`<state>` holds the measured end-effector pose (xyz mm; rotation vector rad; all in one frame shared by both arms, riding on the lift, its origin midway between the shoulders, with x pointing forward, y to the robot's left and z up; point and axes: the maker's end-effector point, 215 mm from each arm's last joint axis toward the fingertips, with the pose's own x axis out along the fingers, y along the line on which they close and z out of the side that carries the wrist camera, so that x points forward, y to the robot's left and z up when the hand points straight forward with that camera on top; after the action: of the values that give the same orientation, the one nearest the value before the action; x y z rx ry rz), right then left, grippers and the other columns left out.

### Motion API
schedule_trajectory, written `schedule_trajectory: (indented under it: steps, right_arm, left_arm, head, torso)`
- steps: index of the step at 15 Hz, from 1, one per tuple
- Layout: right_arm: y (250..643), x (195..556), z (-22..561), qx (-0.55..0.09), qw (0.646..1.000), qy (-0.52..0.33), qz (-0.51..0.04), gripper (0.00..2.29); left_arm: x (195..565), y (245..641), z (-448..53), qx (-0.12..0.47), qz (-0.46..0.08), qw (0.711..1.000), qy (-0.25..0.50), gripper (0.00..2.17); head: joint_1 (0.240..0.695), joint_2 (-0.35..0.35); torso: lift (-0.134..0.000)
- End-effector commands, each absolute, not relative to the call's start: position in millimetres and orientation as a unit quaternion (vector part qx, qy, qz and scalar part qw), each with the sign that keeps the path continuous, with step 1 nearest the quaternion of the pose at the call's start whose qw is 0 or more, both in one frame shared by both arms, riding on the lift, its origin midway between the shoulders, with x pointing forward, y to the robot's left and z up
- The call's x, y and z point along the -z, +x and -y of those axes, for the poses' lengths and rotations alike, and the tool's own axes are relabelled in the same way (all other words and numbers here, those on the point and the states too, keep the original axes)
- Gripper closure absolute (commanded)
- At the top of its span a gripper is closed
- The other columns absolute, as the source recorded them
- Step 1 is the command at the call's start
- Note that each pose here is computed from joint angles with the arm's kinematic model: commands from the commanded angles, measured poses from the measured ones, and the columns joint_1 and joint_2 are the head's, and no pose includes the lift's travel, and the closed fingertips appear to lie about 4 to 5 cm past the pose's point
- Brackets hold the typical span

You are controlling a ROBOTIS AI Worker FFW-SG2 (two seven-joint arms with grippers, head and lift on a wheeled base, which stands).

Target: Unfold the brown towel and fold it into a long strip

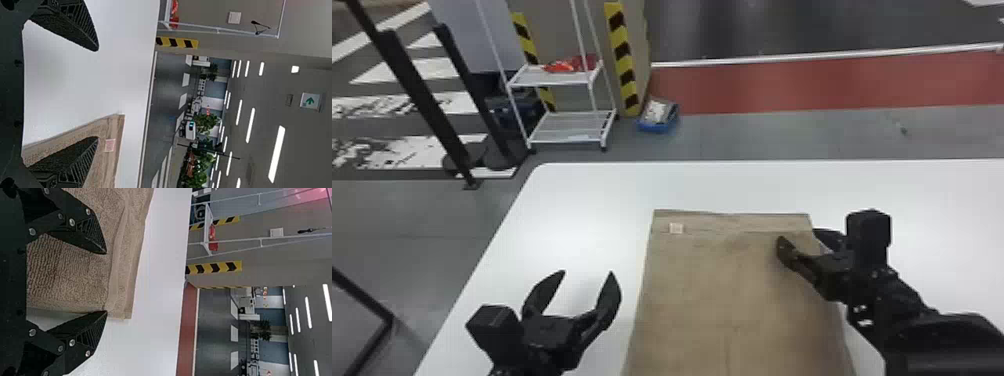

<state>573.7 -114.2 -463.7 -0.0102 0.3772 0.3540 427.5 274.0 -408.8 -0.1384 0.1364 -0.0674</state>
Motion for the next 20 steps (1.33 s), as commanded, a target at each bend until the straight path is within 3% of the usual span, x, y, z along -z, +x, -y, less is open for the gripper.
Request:
schedule_trajectory:
  steps: [1,4,9,10,12,15,18,19,20]
  right_arm:
    - [577.2,455.7,113.8,-0.174,0.969,-0.005,-0.174,0.47]
    - [579.8,455.7,114.8,-0.173,0.969,-0.008,-0.177,0.47]
    - [580.9,458.8,115.1,-0.174,0.967,-0.009,-0.185,1.01]
    - [580.9,458.8,115.1,-0.174,0.967,-0.009,-0.185,1.3]
    - [578.2,458.2,113.4,-0.175,0.967,-0.006,-0.184,1.32]
    - [565.3,418.1,96.6,-0.189,0.971,-0.003,-0.145,1.32]
    - [516.8,356.4,37.9,-0.244,0.965,-0.003,-0.095,1.32]
    - [495.2,341.6,14.3,-0.268,0.96,-0.005,-0.083,1.32]
    - [466.7,333.7,-11.7,-0.299,0.951,-0.022,-0.074,1.32]
  left_arm:
    - [410.2,428.2,-274.2,0.033,-0.069,0.995,-0.069,0.07]
    - [410.9,428.0,-274.6,0.033,-0.07,0.995,-0.069,0.07]
    - [408.7,429.6,-274.3,0.035,-0.068,0.995,-0.067,0.07]
    - [408.5,429.7,-274.8,0.036,-0.068,0.995,-0.066,0.07]
    - [407.7,429.9,-274.7,0.036,-0.067,0.995,-0.066,0.07]
    - [402.5,431.8,-280.1,0.033,-0.062,0.996,-0.063,0.07]
    - [376.7,433.1,-327.7,-0.004,-0.046,0.998,-0.053,0.07]
    - [367.4,431.7,-347.6,-0.02,-0.04,0.997,-0.059,0.07]
    - [359.6,428.7,-368.5,-0.033,-0.04,0.996,-0.073,0.07]
  head:
    - [0.695,0.175]
    - [0.695,0.175]
    - [0.695,0.173]
    - [0.695,0.172]
    - [0.695,0.173]
    - [0.695,0.176]
    - [0.695,0.202]
    - [0.695,0.222]
    - [0.695,0.299]
  torso:
    - [-0.123]
    - [-0.123]
    - [-0.123]
    - [-0.123]
    - [-0.123]
    - [-0.123]
    - [-0.123]
    - [-0.123]
    - [-0.123]
